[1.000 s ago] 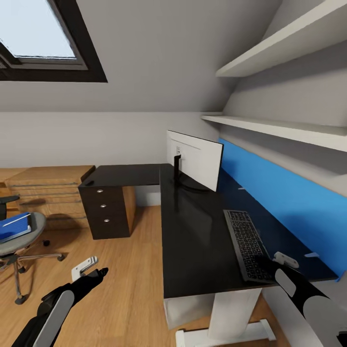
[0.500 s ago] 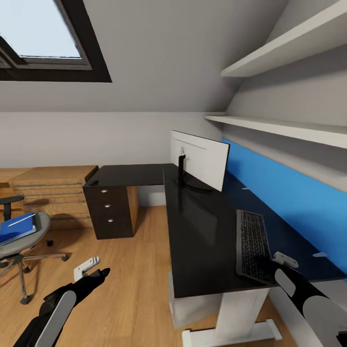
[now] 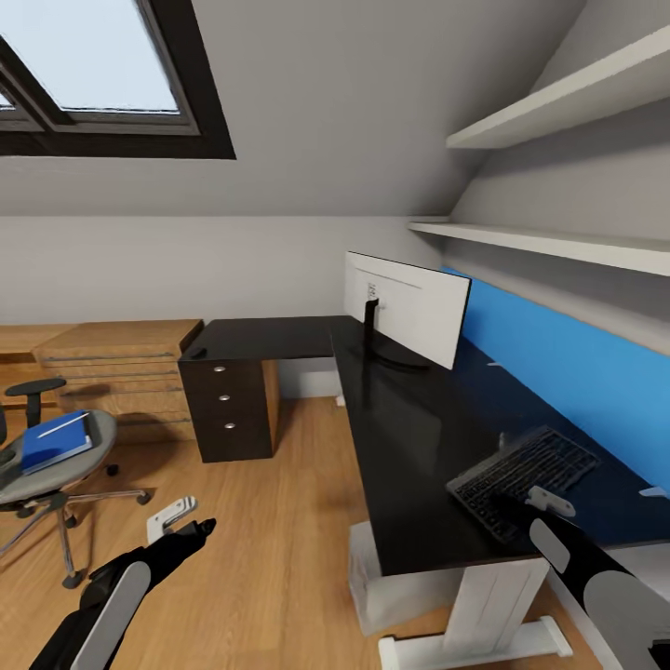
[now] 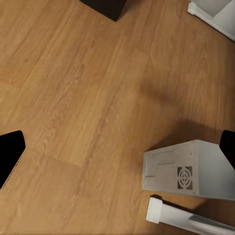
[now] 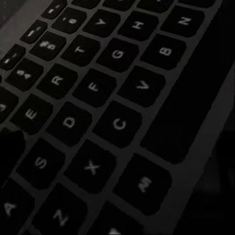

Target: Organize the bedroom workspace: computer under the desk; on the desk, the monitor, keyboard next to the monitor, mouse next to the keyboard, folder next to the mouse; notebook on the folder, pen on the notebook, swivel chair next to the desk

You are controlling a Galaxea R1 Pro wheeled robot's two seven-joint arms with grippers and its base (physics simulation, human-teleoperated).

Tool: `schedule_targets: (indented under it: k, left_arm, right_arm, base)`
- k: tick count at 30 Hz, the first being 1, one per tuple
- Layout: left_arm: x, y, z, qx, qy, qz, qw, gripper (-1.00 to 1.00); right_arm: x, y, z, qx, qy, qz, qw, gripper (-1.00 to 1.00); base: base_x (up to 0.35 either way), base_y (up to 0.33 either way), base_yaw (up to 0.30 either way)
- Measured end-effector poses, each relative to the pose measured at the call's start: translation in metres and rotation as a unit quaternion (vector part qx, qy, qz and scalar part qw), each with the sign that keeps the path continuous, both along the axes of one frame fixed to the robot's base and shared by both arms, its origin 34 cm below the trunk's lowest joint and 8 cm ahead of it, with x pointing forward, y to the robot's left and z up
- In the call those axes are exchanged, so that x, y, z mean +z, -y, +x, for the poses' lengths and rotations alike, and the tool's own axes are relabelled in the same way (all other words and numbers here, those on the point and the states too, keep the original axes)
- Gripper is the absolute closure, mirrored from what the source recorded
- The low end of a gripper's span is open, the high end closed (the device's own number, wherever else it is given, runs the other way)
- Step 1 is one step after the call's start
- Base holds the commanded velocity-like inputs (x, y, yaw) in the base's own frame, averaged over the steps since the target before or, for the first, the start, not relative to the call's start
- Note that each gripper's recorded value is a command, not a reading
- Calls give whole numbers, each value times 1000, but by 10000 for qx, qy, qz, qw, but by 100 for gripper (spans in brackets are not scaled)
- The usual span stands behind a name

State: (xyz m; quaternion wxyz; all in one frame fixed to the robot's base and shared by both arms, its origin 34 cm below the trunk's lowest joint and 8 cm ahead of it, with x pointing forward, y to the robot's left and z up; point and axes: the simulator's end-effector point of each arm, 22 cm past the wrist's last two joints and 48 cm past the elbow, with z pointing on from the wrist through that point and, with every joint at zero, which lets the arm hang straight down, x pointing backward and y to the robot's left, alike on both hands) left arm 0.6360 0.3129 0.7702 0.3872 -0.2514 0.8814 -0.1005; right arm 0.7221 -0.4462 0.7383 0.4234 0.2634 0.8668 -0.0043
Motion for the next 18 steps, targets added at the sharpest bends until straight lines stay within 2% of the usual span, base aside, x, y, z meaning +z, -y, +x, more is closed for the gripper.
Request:
schedule_targets:
  k: [8, 18]
  left_arm:
    - [-1, 5, 0, -64, -11, 6, 10000, -100]
    - [-1, 6, 0, -77, -14, 8, 10000, -100]
  right_arm:
    - [0, 0, 0, 0, 0, 1, 10000, -100]
    - [1, 0, 0, 1, 8, -1, 10000, -100]
  base:
    - [0, 214, 0]
    - [35, 51, 0]
